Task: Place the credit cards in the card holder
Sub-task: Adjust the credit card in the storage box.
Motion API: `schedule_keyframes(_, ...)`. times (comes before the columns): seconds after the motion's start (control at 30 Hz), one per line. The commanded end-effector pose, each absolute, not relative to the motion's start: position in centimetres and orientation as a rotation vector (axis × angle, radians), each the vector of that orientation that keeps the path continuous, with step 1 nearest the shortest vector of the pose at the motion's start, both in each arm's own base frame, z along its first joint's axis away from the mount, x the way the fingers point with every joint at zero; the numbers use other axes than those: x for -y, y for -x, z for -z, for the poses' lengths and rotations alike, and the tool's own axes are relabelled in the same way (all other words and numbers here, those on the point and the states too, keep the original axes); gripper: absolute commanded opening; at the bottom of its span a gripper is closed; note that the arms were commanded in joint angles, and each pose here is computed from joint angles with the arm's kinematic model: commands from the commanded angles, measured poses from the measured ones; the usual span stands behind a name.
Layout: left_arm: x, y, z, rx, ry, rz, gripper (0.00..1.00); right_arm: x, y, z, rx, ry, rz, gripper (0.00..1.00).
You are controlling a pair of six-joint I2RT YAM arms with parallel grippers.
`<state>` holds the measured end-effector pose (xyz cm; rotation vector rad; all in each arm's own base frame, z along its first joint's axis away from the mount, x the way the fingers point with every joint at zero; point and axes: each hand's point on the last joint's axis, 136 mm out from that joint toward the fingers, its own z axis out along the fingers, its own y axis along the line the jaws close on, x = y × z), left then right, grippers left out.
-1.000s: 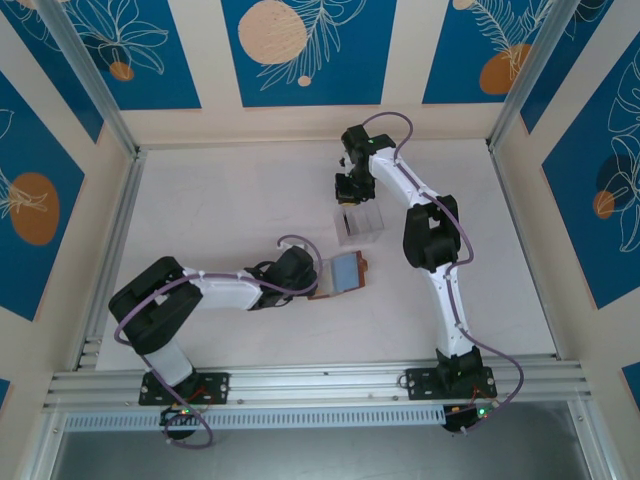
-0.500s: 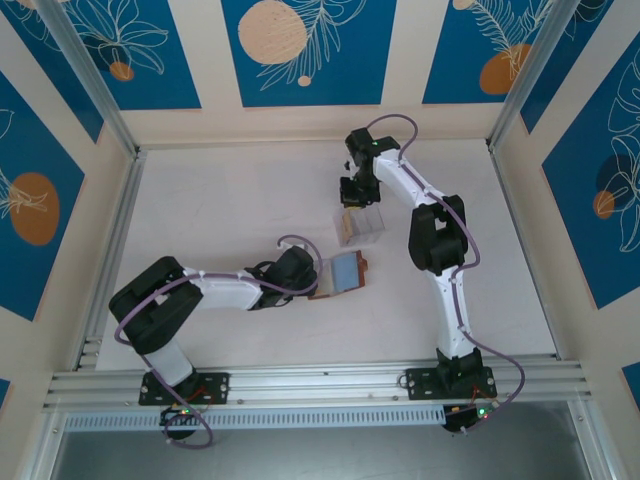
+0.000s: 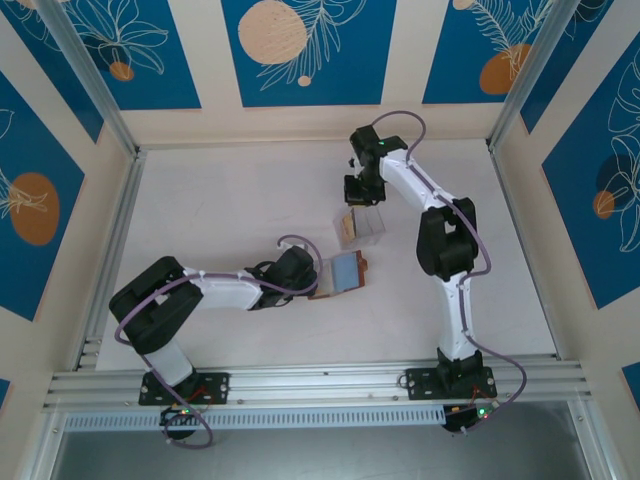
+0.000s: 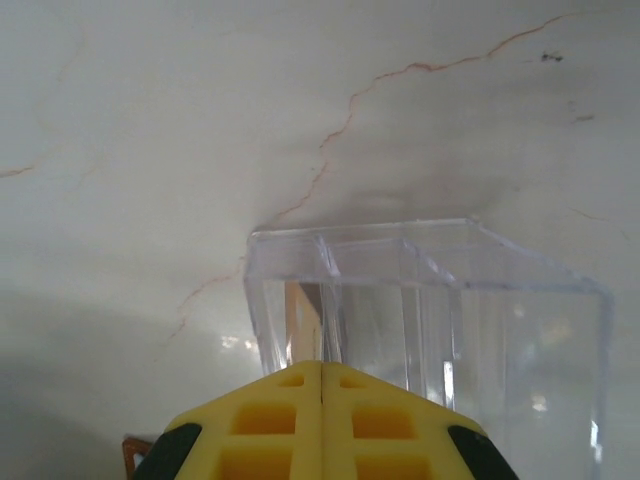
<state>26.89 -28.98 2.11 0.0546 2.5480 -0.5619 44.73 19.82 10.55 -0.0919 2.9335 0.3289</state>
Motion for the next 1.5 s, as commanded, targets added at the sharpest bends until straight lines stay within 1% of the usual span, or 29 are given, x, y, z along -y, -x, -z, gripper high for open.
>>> schedule_keyframes(0.0, 26.3, -23.1, 3.2, -2.77, -0.096, 0.415, 0.22, -19.0, -44.6, -13.1, -2.879, 0.067, -0.329, 0.0)
schedule_keyframes(0.37, 26.3, -23.0, 3.2, -2.773, -0.1, 0.416, 0.22, -15.2, -44.6, -16.9, -2.79, -0.016, -0.27, 0.0)
schedule_keyframes(0.47, 26.3, -23.0, 3.2, -2.772, -0.101, 0.416, 0.22, -14.3, -44.6, -17.1, -2.784, -0.036, -0.262, 0.0)
schedule_keyframes(0.57, 26.4, -23.0, 3.2, -2.773, -0.101, 0.419, 0.22, -14.1, -44.7, -16.5, -2.792, -0.031, -0.25, 0.0)
schedule_keyframes(0.97, 26.2, -23.0, 3.1, -2.772, -0.097, 0.41, 0.22, -16.6, -45.5, -14.0, -2.826, 0.049, -0.288, 0.0)
schedule_keyframes(1.47, 26.3, -23.1, 3.1, -2.774, -0.095, 0.407, 0.22, -17.5, -45.1, -11.3, -2.856, 0.091, -0.283, 0.0)
